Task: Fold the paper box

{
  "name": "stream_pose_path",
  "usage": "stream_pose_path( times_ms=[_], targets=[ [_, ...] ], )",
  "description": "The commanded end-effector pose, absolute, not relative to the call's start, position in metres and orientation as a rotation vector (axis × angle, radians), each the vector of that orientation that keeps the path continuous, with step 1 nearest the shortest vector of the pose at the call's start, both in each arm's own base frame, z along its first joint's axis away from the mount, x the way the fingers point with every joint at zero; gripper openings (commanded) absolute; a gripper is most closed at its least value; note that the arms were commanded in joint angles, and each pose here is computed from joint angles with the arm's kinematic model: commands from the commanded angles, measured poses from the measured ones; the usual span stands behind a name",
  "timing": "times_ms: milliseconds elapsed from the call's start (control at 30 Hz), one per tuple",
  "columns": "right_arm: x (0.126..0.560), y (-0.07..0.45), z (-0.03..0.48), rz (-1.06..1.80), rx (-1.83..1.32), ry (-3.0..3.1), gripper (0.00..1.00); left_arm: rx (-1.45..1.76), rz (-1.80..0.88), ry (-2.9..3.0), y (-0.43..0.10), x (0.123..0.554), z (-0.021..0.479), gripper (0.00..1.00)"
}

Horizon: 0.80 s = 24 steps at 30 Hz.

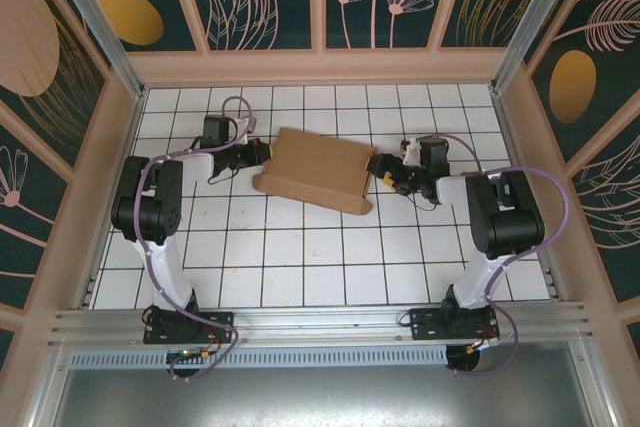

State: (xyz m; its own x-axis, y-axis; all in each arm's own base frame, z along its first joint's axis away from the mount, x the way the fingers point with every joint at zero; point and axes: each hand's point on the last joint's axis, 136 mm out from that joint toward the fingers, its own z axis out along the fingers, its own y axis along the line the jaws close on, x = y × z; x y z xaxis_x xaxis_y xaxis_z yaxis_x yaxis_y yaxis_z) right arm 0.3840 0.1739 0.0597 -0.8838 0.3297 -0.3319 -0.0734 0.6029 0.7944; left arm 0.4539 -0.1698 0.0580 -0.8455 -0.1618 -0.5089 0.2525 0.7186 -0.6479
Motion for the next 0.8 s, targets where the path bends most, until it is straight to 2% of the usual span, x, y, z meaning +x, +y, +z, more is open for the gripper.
stream_pose_path(
  times_ms=[0,167,400,533,667,767],
  targets=[
    [0.379,0.191,0.054,1.264,0.158,2.423,0.88,-0.076,-0.955,2.711,-0.152,0.396,-0.03,0.02],
    [0.381,0.201,0.058,1.298,0.142,2.414,0.88,-0.124,-0.971,2.726,-0.145,0.395,-0.036,0.0],
    [0.375,0.229,0.074,1.504,0.129,2.337,0.85,-0.146,-1.002,2.747,-0.147,0.393,-0.045,0.0],
    [0.376,0.232,0.087,1.586,0.169,2.267,0.75,-0.145,-1.006,2.745,-0.147,0.393,-0.045,0.0],
    [0.377,0.229,0.094,1.6,0.219,2.23,0.57,-0.164,-0.989,2.727,-0.146,0.397,-0.037,0.0],
    [0.376,0.22,0.093,1.562,0.26,2.24,0.49,-0.186,-0.955,2.626,-0.142,0.411,0.002,0.17]
  ],
)
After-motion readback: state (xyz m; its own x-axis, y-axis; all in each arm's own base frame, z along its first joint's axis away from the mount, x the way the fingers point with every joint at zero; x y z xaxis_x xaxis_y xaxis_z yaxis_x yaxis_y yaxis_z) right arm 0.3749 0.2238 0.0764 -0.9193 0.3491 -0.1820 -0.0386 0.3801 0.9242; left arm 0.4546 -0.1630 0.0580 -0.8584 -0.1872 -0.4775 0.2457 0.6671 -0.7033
